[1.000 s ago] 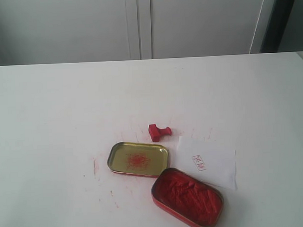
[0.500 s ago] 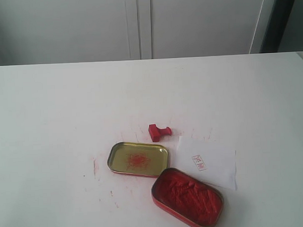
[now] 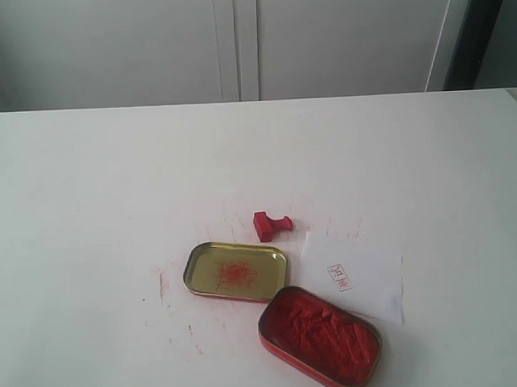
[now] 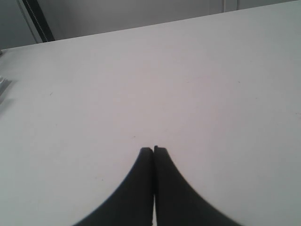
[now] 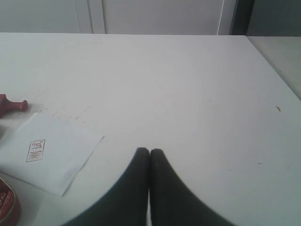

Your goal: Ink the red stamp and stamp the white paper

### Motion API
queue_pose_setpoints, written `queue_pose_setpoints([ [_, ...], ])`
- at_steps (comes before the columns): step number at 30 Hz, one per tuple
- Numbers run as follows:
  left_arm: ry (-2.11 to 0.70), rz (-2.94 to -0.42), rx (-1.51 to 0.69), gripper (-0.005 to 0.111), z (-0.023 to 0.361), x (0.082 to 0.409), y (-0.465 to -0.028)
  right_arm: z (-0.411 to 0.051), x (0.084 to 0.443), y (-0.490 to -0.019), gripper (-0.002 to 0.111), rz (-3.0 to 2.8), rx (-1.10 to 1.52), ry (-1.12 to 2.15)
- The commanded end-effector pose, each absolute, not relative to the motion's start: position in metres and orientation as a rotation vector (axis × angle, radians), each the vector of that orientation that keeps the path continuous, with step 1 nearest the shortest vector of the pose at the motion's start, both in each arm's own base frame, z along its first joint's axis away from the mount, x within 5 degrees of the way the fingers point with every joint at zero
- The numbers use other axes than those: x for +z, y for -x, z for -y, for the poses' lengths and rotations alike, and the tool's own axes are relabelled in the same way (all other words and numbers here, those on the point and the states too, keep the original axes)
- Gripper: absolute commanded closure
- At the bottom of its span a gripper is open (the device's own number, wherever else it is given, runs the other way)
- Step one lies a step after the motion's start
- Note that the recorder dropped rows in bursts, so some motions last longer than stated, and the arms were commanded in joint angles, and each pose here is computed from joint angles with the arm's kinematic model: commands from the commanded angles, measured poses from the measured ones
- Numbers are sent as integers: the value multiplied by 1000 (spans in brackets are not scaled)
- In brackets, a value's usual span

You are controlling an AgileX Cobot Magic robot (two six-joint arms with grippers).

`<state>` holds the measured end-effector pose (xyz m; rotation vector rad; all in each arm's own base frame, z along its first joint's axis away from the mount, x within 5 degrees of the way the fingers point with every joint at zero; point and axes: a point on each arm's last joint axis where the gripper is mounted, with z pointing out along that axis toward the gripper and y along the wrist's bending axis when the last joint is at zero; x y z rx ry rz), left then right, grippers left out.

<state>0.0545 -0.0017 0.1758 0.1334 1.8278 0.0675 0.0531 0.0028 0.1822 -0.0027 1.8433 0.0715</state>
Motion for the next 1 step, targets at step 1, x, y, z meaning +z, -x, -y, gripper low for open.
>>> queue_pose_setpoints([
  [1,-130,-1828,66,107,2,175,-54,-2,182,-53,108,-1828,64,4],
])
